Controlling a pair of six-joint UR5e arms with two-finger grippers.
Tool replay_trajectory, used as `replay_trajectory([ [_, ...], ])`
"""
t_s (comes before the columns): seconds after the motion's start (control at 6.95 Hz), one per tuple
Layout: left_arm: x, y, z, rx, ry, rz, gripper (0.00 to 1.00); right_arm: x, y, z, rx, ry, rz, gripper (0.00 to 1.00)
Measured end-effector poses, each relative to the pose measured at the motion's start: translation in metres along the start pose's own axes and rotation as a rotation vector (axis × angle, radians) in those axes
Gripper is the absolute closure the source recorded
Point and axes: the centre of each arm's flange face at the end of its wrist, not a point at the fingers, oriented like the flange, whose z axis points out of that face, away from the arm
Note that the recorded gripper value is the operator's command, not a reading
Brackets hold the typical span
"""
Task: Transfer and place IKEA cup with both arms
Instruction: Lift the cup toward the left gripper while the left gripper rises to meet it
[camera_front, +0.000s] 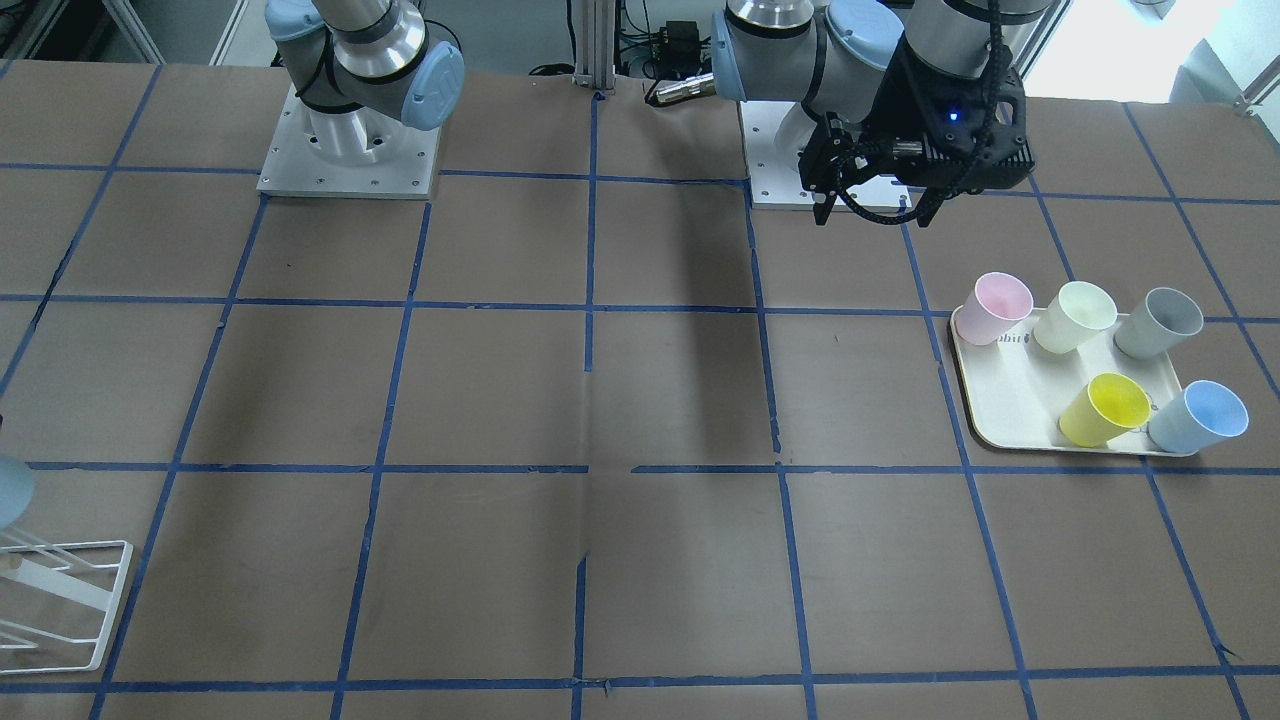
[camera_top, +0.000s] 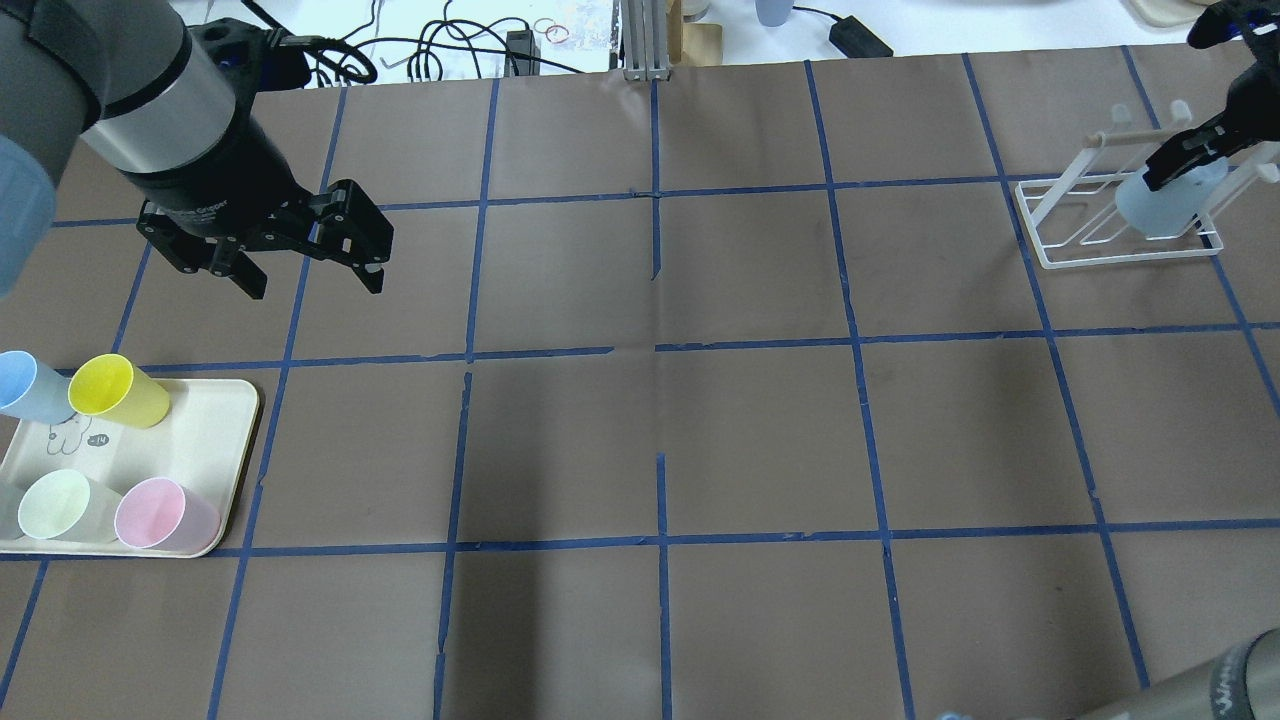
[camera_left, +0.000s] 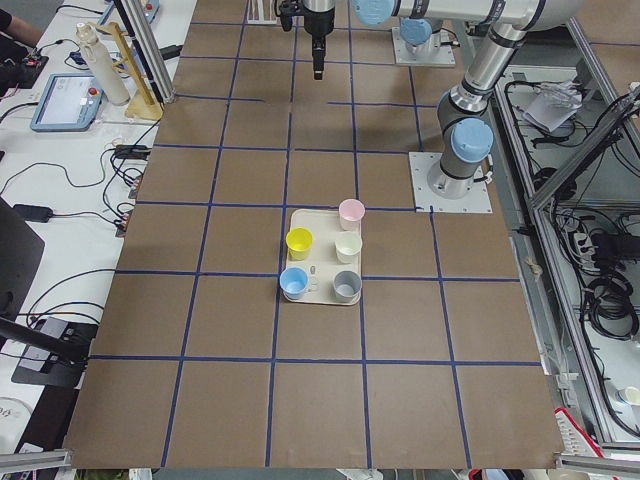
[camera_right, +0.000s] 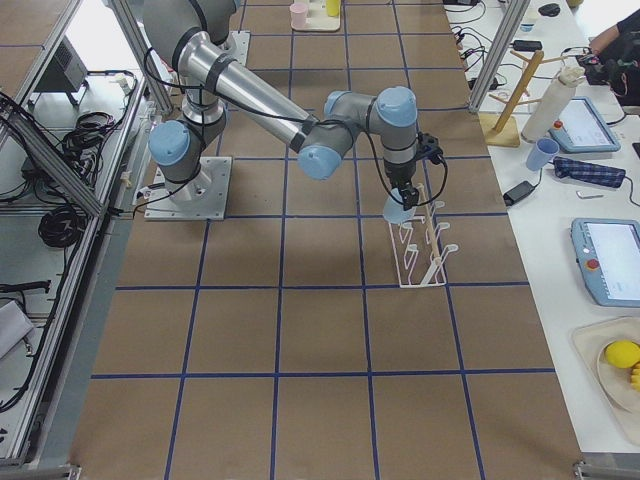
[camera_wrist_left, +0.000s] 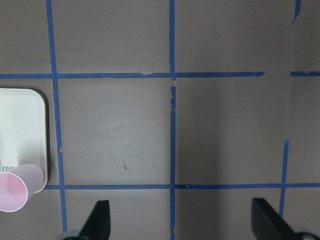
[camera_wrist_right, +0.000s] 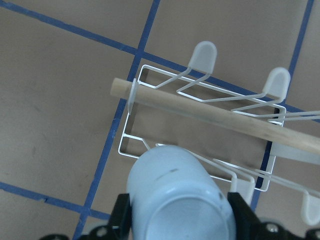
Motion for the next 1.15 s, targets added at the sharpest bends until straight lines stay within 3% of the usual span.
replay_trajectory([
  [0.29,-0.001,-0.001,0.001,-0.002,0.003,0.0,0.0,-0.011,0.008,-0.049,0.003,0.024,-0.005,0.88],
  [0.43,0.0,0.0,0.0,0.0,0.023,-0.002,0.0,-0.022,0.013,-0.073,0.005,0.023,-0.007,0.94],
  [0.72,0.001,0.009,-0.011,0.018,0.087,-0.013,0.0,-0.074,0.003,-0.099,-0.016,-0.045,0.004,0.97],
  [0.86,-0.001,0.013,-0.017,0.027,0.135,-0.015,0.0,-0.118,-0.013,-0.102,-0.036,-0.078,0.066,0.97],
  [1.15,-0.015,0.013,-0.015,0.015,0.317,-0.026,0.0,-0.224,-0.044,-0.109,-0.074,-0.127,0.217,0.98],
])
